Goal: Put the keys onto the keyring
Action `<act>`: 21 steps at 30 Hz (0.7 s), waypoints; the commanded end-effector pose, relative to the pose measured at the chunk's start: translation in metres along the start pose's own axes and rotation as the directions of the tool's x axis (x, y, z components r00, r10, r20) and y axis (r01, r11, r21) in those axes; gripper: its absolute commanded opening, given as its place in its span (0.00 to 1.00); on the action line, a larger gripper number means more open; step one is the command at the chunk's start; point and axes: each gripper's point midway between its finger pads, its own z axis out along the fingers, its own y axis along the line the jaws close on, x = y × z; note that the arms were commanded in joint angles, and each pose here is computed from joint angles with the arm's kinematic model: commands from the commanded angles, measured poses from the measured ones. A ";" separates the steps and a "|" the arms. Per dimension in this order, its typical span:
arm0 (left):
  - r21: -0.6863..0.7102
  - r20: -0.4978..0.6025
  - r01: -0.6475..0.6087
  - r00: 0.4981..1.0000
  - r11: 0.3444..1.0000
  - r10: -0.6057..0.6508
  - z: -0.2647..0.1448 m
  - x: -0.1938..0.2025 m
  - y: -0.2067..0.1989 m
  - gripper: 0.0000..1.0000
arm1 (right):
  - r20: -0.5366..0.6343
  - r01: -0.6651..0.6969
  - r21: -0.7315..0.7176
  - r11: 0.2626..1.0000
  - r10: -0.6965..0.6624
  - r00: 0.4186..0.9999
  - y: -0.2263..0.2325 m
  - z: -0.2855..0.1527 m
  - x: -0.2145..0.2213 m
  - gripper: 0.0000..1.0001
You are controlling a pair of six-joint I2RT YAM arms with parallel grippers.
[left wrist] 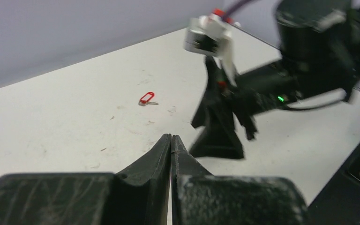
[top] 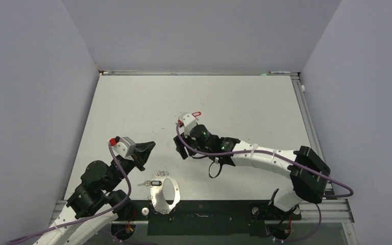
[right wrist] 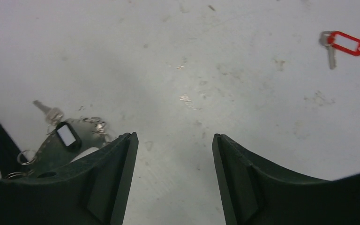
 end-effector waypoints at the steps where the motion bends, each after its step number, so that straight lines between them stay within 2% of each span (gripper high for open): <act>1: -0.186 0.069 0.048 0.997 0.981 -0.036 -0.008 -0.019 0.034 0.00 | 0.177 0.023 -0.178 0.984 0.009 0.984 0.062 -0.025 -0.016 0.60; 6: -0.255 0.073 0.058 0.997 0.965 -0.041 -0.009 -0.021 0.049 0.01 | 0.169 -0.045 -0.264 0.964 0.092 0.981 0.120 -0.026 0.012 0.55; 10: -0.294 0.089 0.062 0.995 0.954 -0.037 -0.013 -0.023 0.058 0.05 | 0.144 -0.070 -0.315 0.947 0.121 0.982 0.165 -0.027 0.032 0.55; 16: -0.301 0.118 0.067 0.992 0.951 -0.032 -0.017 -0.028 0.059 0.08 | -0.001 -0.284 -0.266 0.921 0.294 0.956 0.166 -0.004 0.081 0.55; 21: -0.305 0.131 0.071 0.991 0.950 -0.032 -0.018 -0.029 0.060 0.10 | -0.111 -0.363 -0.216 0.906 0.347 0.931 0.159 0.008 0.122 0.56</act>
